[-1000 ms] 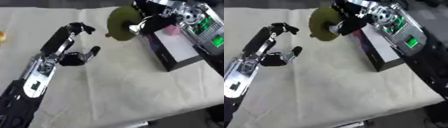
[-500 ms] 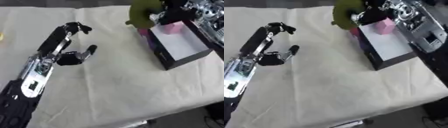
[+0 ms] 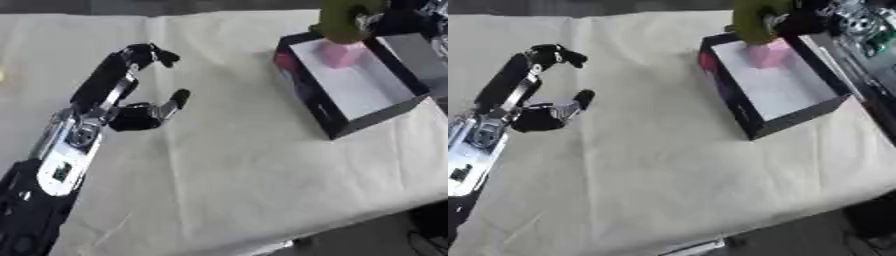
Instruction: Pick up the objects with one hand, pass them to the other hand, and then place them into the box on the other side of the table.
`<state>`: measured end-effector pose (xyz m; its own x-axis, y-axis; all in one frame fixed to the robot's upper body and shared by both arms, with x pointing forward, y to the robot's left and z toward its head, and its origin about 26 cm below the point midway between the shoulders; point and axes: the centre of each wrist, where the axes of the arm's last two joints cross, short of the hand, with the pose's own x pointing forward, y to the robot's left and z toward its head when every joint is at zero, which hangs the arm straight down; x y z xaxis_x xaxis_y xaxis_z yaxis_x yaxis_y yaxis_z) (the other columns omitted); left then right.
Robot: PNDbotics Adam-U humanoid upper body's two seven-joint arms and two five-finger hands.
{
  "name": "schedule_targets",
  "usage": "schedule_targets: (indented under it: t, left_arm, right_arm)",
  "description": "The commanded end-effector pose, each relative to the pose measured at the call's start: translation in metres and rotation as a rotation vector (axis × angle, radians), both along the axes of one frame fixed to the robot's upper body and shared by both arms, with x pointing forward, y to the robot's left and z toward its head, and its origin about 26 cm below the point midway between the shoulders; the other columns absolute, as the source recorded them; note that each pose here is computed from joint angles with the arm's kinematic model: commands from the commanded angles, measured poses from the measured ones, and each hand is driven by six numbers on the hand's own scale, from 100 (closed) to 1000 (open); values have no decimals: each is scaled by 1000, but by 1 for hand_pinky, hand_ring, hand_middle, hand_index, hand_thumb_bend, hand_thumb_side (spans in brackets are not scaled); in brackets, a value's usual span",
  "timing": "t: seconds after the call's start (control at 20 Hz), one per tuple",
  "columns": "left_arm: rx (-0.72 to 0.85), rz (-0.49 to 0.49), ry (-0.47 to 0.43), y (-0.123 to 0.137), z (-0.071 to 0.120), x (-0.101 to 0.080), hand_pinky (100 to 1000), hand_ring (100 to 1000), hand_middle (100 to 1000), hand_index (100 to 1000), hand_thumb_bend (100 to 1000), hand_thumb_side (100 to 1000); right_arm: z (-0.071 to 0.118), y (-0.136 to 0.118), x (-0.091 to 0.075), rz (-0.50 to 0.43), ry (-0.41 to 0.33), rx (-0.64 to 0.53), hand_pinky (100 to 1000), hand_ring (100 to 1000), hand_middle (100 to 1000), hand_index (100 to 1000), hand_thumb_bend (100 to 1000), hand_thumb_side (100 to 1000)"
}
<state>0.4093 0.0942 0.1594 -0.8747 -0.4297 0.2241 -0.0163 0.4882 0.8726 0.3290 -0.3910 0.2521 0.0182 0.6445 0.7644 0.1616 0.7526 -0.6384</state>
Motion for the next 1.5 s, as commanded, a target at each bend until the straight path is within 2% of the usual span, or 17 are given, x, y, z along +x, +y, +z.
schedule_targets:
  t: [0.05, 0.55, 0.8, 0.95, 1.1, 1.15, 1.25, 1.3, 1.35, 1.4, 1.5]
  left_arm:
    - [-14, -3, -37, 2, 12, 0, 748, 753, 618, 797, 335, 707]
    - [-22, -9, -38, 1, 13, -1, 747, 753, 619, 798, 338, 707]
    - [-23, -9, -39, 0, 12, -1, 747, 753, 619, 798, 338, 710]
    - [-23, -10, -38, 0, 12, -1, 747, 753, 619, 798, 341, 713]
    - [-23, -9, -39, 0, 12, -1, 746, 753, 619, 798, 346, 716]
    - [-23, -8, -39, 0, 12, -1, 746, 753, 619, 798, 346, 716]
    - [-24, -7, -39, 0, 12, -1, 746, 753, 619, 798, 347, 718]
    - [-24, -7, -39, 0, 12, -1, 746, 754, 619, 798, 348, 719]
    - [-23, -7, -39, 0, 12, -1, 746, 754, 619, 798, 348, 719]
    - [-22, -7, -39, 0, 12, -1, 746, 754, 619, 798, 348, 720]
    - [-22, -7, -40, 1, 12, -1, 746, 753, 619, 798, 349, 719]
  right_arm:
    - [15, -23, -3, -58, -39, -30, 660, 568, 426, 571, 100, 100]
    - [-17, -62, 3, -192, 21, -19, 675, 590, 466, 605, 100, 100]
    - [-26, -69, 4, -206, 35, -20, 692, 630, 509, 645, 120, 100]
    - [-28, -71, 3, -200, 37, -31, 703, 671, 557, 683, 185, 100]
    - [-28, -72, 3, -202, 32, -48, 720, 727, 625, 734, 303, 100]
    - [-28, -72, 2, -204, 31, -54, 722, 729, 627, 736, 308, 100]
    - [-29, -73, 2, -207, 34, -66, 742, 779, 700, 772, 366, 100]
    - [-29, -73, 2, -207, 39, -75, 767, 825, 766, 811, 404, 104]
    - [-30, -74, 1, -206, 48, -87, 771, 830, 775, 818, 404, 136]
    - [-31, -74, 1, -206, 59, -100, 792, 865, 824, 855, 421, 186]
    - [-33, -76, 1, -209, 83, -127, 812, 902, 876, 892, 437, 226]
